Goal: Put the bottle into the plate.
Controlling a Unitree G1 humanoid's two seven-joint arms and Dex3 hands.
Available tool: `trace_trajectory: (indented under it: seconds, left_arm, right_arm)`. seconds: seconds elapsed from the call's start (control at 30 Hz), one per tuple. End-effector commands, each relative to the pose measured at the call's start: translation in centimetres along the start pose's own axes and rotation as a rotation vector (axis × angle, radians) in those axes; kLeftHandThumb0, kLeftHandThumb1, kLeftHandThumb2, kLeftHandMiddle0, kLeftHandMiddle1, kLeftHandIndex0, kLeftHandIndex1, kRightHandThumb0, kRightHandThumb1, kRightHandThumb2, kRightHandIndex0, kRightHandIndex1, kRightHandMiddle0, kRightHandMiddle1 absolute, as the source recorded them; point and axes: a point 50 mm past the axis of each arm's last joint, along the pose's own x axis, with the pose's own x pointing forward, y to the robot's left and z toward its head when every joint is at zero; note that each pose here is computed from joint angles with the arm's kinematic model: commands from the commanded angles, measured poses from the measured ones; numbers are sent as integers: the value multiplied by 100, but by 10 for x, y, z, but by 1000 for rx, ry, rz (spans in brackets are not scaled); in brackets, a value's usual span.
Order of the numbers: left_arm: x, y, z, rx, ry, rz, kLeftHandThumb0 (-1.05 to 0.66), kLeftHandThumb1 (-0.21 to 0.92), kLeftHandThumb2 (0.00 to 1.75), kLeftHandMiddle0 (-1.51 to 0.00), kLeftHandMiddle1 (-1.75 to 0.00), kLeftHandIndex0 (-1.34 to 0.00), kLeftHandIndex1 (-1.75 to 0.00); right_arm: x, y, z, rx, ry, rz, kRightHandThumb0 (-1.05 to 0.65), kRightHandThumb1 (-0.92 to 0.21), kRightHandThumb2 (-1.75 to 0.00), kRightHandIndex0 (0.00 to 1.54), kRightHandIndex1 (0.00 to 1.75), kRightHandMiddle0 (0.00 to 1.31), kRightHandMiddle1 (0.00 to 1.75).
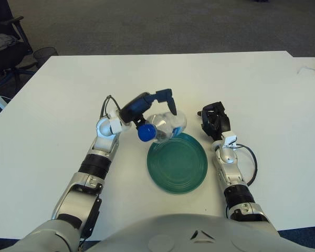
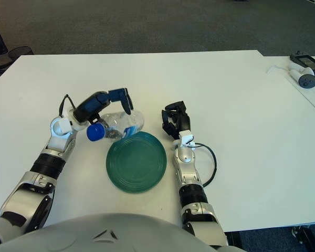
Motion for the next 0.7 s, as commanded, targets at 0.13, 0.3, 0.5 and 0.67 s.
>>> trace_trajectory:
  seconds: [0.13,0.3,0.5,0.67]
  left_arm:
    - [7,-13,-12,284,-5,-148,-14,36,120,-119,-175,-99,-175]
    - [4,-25,-19,361,16,-192,-18,35,122,-124,-175,-102,-175]
    - [7,-37,-20,425,4,-205,-21,33,122,-128,-175,-105,-175]
    - [6,-48,-22,460,-1,-229,-20,28,126,-127,-175,-106,-175]
  right_arm:
    - [-46,3,-60,-1,356,-30,-35,-89,-55,29,114,21,175]
    - [-46,4,-59,0,358,-27,-35,-90,-54,30,117,21,175]
    - [-47,5,-58,-11,347,-18,-35,-90,-54,30,119,21,175]
    - [-48,5,-57,-24,329,-26,-35,-90,-54,30,119,21,175]
